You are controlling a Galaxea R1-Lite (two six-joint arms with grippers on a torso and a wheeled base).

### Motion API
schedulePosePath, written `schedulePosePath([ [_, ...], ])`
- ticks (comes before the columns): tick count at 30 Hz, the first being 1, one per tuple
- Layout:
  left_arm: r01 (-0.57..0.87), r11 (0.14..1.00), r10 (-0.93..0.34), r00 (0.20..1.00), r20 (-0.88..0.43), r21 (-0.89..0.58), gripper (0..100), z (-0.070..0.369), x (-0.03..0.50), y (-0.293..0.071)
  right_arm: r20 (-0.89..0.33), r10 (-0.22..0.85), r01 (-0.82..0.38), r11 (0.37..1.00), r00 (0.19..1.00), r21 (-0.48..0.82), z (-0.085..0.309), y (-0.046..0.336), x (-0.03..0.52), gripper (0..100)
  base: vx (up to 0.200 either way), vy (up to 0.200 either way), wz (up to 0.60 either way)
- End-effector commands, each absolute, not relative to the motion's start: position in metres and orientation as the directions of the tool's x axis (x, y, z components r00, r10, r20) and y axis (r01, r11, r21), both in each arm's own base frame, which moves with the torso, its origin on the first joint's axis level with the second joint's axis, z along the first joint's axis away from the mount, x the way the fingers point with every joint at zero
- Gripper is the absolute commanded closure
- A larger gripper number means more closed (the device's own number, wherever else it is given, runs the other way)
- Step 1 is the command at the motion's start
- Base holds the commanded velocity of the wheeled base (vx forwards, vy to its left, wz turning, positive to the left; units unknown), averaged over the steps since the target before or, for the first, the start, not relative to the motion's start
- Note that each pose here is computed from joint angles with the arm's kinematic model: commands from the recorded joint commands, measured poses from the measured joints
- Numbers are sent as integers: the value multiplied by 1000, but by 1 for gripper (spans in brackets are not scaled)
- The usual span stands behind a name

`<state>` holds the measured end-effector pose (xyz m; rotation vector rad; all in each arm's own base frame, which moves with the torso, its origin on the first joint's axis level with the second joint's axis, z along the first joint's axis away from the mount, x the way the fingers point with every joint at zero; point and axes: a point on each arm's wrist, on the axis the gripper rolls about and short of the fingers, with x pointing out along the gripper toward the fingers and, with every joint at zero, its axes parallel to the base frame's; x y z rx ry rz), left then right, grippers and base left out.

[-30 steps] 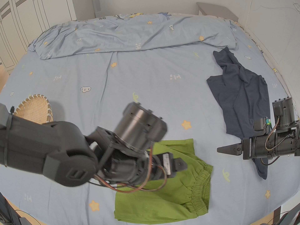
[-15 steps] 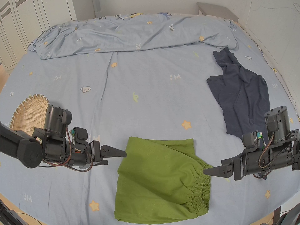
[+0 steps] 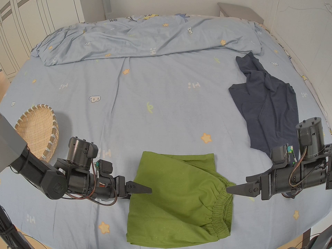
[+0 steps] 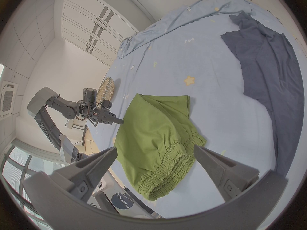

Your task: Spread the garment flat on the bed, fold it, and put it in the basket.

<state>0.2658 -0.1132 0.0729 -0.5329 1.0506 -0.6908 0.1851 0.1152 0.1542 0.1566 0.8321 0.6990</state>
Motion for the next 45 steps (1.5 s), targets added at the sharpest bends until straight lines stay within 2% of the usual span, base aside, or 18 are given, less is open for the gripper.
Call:
schedulePosePath([
  [1, 257, 655, -755, 259, -603, -710, 0, 55, 266, -125, -629, 623, -505, 770, 465, 389, 153, 115, 185, 0, 0, 0, 0],
  [6, 295, 581, -813, 172, -556, -759, 0, 46, 269, -137, -632, 621, -502, 772, 464, 390, 152, 115, 186, 0, 0, 0, 0],
  [9, 309, 571, -818, 142, -557, -760, 0, 35, 272, -149, -631, 621, -501, 772, 466, 390, 153, 115, 186, 0, 0, 0, 0],
  [18, 296, 554, -832, 154, -533, -779, 0, 36, 273, -153, -629, 615, -491, 779, 475, 390, 153, 113, 188, 0, 0, 0, 0],
  [19, 299, 552, -833, 156, -531, -778, 100, 37, 273, -153, -629, 615, -491, 779, 475, 390, 153, 113, 188, 0, 0, 0, 0],
  [27, 276, 523, -852, 211, -480, -807, 100, 66, 273, -148, -631, 614, -491, 779, 474, 390, 153, 112, 188, 0, 0, 0, 0],
  [33, 311, 453, -889, 232, -396, -835, 100, 98, 265, -119, -628, 615, -492, 779, 477, 389, 153, 112, 188, 0, 0, 0, 0],
  [34, 312, 445, -887, 279, -367, -839, 100, 114, 265, -98, -626, 611, -485, 783, 484, 389, 154, 110, 189, 0, 0, 0, 0],
  [35, 311, 445, -887, 282, -365, -840, 100, 115, 265, -96, -626, 610, -484, 784, 485, 389, 154, 110, 189, 0, 0, 0, 0],
  [36, 306, 447, -877, 337, -343, -841, 100, 135, 270, -79, -626, 609, -481, 786, 488, 389, 154, 109, 190, 0, 0, 0, 0],
  [39, 242, 471, -851, 377, -364, -848, 100, 159, 278, -62, -624, 609, -481, 785, 489, 390, 155, 109, 190, 0, 0, 0, 0],
  [41, 177, 494, -831, 384, -402, -851, 100, 187, 280, -52, -624, 609, -481, 785, 489, 390, 155, 109, 190, 0, 0, 0, 0],
  [45, 189, 548, -814, 346, -467, -815, 100, 199, 276, -41, -624, 609, -481, 785, 489, 390, 155, 109, 190, 0, 0, 0, 0],
])
